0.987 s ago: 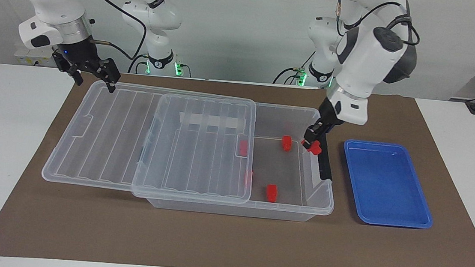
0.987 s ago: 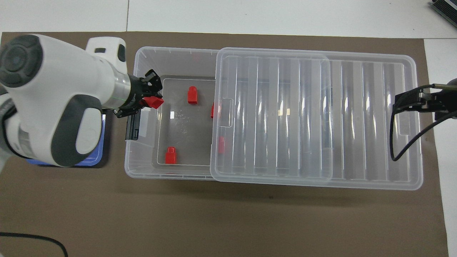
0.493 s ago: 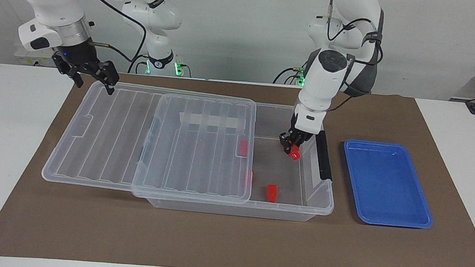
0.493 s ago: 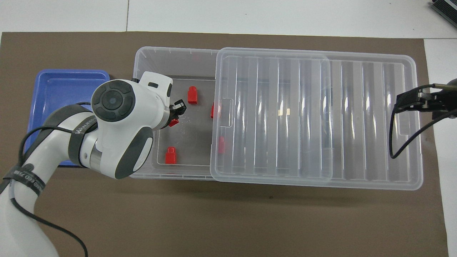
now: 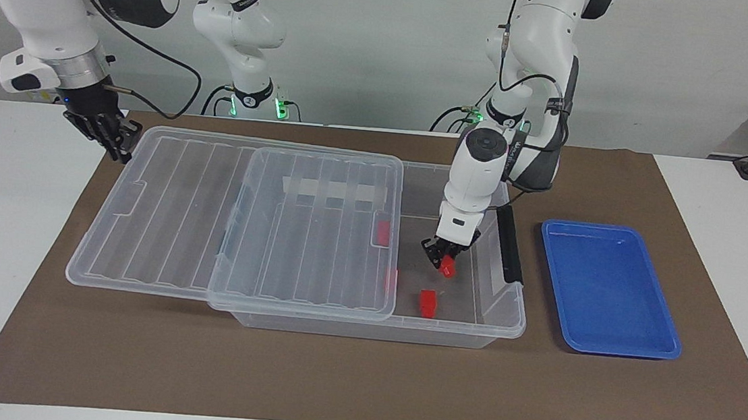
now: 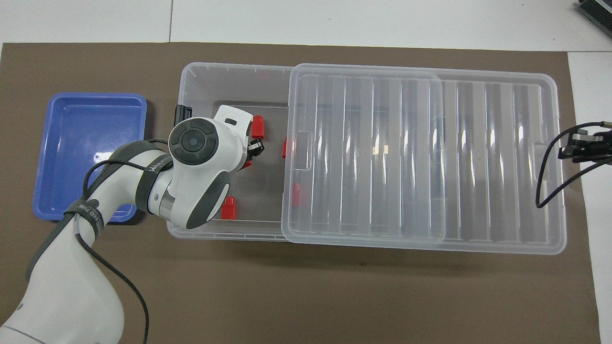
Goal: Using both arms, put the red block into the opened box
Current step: 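Lower the red block into the box and open the left gripper, then withdraw the left gripper back beside the blue tray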
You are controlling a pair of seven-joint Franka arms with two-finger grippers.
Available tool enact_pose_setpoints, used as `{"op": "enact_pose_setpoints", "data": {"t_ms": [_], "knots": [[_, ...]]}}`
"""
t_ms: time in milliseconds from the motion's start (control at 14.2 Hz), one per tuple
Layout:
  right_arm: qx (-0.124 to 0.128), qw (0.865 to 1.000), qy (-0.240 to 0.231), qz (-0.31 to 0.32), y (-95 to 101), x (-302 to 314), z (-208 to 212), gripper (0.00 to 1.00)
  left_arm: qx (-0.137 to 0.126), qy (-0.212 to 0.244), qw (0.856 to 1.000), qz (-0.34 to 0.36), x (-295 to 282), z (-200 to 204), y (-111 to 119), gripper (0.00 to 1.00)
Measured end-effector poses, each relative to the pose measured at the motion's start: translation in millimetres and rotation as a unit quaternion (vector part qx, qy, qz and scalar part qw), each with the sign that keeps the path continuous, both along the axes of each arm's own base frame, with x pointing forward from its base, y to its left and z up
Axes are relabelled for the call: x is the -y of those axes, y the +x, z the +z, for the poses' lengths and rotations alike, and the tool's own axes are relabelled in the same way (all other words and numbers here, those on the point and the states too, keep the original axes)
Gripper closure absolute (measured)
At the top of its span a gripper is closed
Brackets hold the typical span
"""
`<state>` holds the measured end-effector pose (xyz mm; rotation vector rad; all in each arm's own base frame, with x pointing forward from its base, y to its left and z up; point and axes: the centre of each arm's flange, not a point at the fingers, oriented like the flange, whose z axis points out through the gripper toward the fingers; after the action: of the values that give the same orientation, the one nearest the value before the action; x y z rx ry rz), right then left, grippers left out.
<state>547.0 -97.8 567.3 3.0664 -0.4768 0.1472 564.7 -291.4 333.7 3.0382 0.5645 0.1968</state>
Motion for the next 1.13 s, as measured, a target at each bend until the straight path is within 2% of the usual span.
{"op": "enact_pose_setpoints", "data": {"t_ms": [70, 211, 423, 493, 564, 705, 775, 916, 1128], "knots": [[0.006, 1.0, -0.002, -0.006, -2.3, 15.7, -10.5, 0.99, 0.002, 0.001, 1.0, -0.001, -0.9, -5.2, 1.9, 0.66], [0.003, 1.0, -0.003, -0.014, -11.6, 49.1, -36.3, 0.99, 0.006, -0.001, 1.0, -0.002, -0.7, -15.3, 4.6, 0.66], [-0.009, 1.0, 0.001, -0.023, -20.2, 64.3, -55.8, 0.99, 0.007, -0.001, 1.0, -0.002, -0.3, -20.8, 5.7, 0.66], [-0.006, 1.0, 0.002, -0.025, -20.2, 65.0, -58.4, 0.99, 0.008, -0.002, 1.0, -0.002, -0.5, -20.3, 6.2, 0.59], [-0.003, 1.0, 0.003, -0.025, -20.0, 65.0, -60.6, 0.99, 0.008, -0.002, 1.0, -0.001, -0.7, -19.8, 6.7, 0.59], [-0.006, 1.0, 0.004, -0.025, -20.8, 64.6, -68.3, 0.99, 0.008, -0.001, 1.0, 0.002, -0.8, -15.2, 9.3, 0.43], [-0.01, 1.0, 0.005, -0.025, -20.9, 64.7, -73.6, 0.99, 0.002, 0.003, 1.0, 0.007, -0.4, -6.1, 13.6, 0.31], [-0.011, 1.0, 0.005, -0.026, -19.0, 65.7, -81.7, 0.99, -0.019, 0.003, 0.999, 0.031, -0.6, 30.7, 26.9, 0.3], [-0.012, 1.0, 0.006, -0.022, -17.3, 62.5, -84.7, 0.99, -0.053, -0.019, 0.996, 0.073, -22.0, 118.8, 42.4, 0.3]]}}
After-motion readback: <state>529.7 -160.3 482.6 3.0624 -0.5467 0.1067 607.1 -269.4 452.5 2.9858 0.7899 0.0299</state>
